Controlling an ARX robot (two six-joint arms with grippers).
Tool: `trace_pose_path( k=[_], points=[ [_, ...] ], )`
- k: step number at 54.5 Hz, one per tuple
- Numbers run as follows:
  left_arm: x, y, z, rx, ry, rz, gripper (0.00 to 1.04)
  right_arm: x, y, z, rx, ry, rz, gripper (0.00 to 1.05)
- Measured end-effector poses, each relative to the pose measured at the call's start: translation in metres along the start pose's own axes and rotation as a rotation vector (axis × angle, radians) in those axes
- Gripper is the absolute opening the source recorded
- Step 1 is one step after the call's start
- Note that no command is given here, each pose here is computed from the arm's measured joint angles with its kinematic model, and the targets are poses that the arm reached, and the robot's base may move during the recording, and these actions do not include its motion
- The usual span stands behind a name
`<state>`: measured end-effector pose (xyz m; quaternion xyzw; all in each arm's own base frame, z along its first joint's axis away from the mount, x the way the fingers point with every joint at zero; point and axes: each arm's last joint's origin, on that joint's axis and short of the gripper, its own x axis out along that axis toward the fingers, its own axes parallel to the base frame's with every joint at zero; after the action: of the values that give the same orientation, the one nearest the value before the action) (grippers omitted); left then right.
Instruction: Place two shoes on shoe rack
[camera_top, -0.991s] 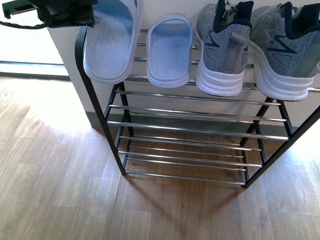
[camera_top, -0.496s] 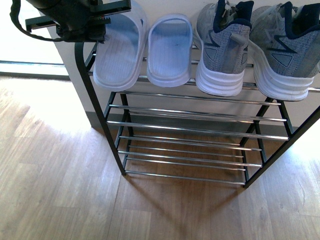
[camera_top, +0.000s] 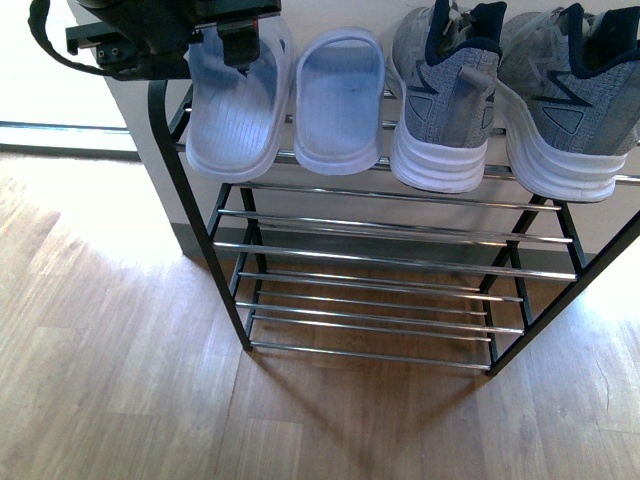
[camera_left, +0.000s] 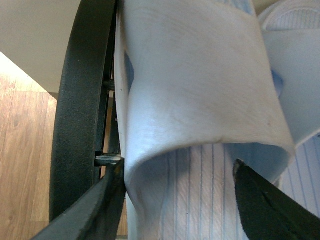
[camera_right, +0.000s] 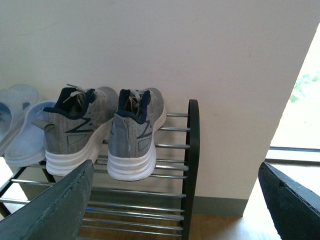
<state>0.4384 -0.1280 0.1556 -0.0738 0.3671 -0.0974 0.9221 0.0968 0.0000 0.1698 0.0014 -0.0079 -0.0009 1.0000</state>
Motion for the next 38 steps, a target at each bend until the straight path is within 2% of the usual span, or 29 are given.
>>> trace_pose_path(
  k=[5, 12, 26, 38],
  points=[
    [-0.004, -0.002, 0.001, 0.002, -0.011, -0.007, 0.77, 0.000, 0.000, 0.000, 0.000, 0.000, 0.000, 0.96],
    [-0.012, -0.007, 0.004, 0.012, -0.032, -0.020, 0.97, 0.000, 0.000, 0.000, 0.000, 0.000, 0.000, 0.96],
    [-0.033, -0.009, 0.013, 0.026, -0.111, 0.015, 0.95, 0.000, 0.000, 0.000, 0.000, 0.000, 0.000, 0.96],
    [-0.068, -0.019, 0.018, 0.073, -0.250, 0.078, 0.95, 0.000, 0.000, 0.000, 0.000, 0.000, 0.000, 0.96]
  ],
)
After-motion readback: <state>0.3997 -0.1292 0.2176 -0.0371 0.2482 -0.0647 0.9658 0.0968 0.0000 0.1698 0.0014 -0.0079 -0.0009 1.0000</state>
